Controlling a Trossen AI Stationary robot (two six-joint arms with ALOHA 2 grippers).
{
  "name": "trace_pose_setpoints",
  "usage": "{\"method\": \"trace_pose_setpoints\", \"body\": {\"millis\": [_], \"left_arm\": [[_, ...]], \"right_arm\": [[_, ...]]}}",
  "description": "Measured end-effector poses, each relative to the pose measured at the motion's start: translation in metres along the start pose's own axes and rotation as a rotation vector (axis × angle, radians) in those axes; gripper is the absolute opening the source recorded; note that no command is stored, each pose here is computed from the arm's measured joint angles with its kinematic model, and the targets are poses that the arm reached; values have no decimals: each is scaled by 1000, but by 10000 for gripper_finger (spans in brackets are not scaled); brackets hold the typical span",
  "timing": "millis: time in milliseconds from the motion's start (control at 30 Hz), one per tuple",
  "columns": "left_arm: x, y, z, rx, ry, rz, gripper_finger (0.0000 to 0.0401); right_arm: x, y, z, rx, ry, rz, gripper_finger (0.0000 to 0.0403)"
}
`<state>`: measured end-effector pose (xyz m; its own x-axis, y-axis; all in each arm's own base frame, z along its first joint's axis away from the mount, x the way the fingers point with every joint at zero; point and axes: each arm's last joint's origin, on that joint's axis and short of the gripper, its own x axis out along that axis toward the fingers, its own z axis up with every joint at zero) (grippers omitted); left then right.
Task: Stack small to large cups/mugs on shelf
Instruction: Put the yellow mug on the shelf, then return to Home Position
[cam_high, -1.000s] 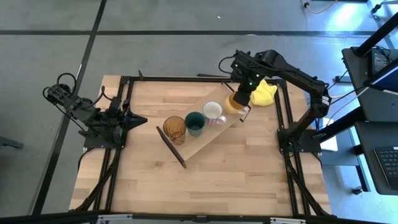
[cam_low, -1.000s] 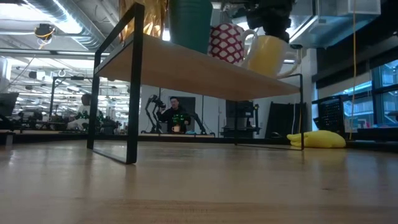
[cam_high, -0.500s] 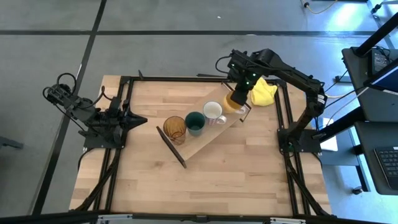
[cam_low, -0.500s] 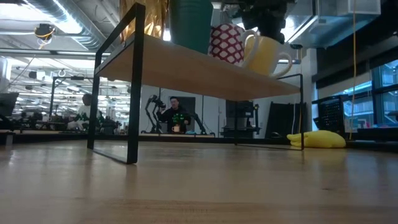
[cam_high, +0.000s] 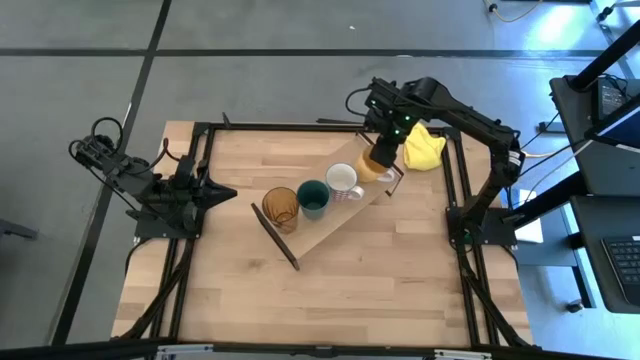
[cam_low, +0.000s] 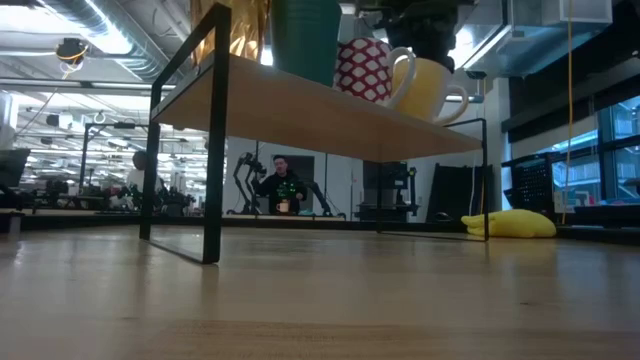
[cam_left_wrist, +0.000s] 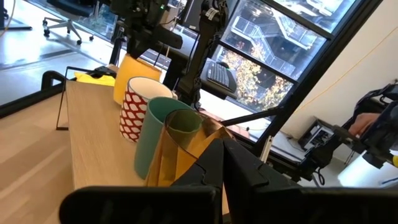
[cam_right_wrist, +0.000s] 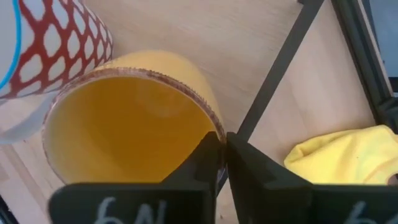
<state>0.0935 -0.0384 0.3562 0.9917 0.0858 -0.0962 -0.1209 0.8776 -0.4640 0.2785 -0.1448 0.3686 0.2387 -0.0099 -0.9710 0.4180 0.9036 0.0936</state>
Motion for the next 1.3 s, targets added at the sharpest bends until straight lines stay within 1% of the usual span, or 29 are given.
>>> {"method": "trace_pose_setpoints", "body": {"millis": [133,267,600,1000,1167,1300], "left_arm": [[0,0,0,1,0,0,0],[0,0,0,2,0,0,0],[0,0,0,1,0,0,0],[0,0,0,-6,0,0,0],[0,0,0,-7,0,0,0],[0,0,0,-3,0,0,0]], "right_arm": [[3,0,2,-3,0,6,61],[2,0,3,-4,-15,6,78],[2,0,4,-25,-29,3,82],[0,0,9,-42,-88,-1,83],[-20,1,13,-70,-167,-44,83],[-54,3,14,-70,-288,-122,83]]}}
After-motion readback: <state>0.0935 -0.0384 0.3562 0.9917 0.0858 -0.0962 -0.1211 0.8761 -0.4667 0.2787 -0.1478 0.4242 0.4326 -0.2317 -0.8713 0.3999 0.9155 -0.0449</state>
